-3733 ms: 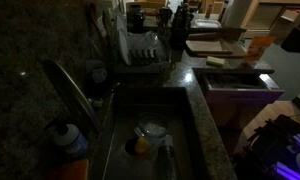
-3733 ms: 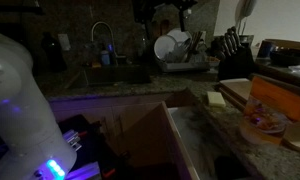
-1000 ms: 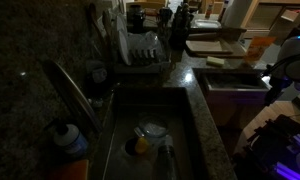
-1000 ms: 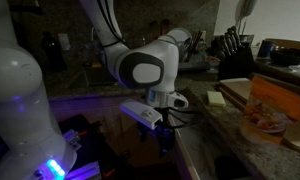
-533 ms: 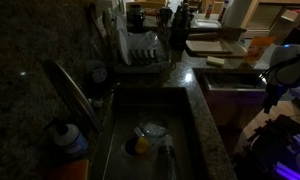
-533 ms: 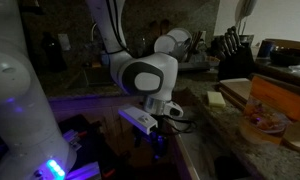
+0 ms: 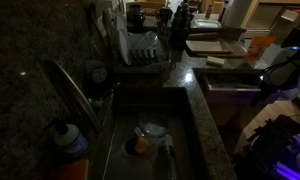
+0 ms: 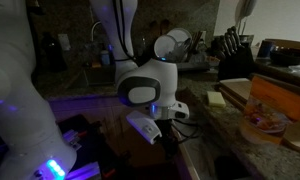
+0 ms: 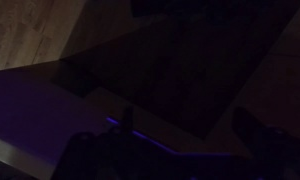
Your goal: Close the top drawer of the kitchen unit
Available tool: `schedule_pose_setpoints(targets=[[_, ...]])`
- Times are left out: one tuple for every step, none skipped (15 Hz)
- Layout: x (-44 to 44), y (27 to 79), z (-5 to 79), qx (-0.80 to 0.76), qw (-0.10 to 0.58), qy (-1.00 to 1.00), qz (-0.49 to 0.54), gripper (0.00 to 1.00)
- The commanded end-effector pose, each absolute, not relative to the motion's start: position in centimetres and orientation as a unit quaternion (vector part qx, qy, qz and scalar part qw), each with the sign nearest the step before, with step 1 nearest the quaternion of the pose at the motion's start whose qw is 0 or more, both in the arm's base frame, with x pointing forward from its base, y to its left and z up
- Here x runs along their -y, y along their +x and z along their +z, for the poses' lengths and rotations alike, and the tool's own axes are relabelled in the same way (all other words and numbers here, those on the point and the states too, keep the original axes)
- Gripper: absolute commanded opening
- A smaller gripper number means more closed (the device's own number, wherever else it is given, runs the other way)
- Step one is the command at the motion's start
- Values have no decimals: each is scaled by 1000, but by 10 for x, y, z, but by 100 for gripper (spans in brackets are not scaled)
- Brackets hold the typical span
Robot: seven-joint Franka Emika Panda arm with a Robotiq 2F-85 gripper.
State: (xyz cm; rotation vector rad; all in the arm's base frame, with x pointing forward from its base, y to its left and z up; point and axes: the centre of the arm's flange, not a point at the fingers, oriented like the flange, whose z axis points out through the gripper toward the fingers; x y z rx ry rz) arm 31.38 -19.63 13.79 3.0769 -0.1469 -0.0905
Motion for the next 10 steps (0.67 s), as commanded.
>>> schedule_pose_setpoints(targets=[[215,314,108,39,54,998,23,100],[219,316,107,34,72,996,47,100],[224,318,104,30,86,994,68,100],[231,318,100,24,102,990,91,100],[237,320,97,18,116,987,109,100],[246,321,94,17,129,983,127,100],[253,324,91,18,140,980,141,100],[268,331,90,22,149,978,146,100],[283,342,95,26,161,974,157,100],[297,353,104,27,179,967,182,100]])
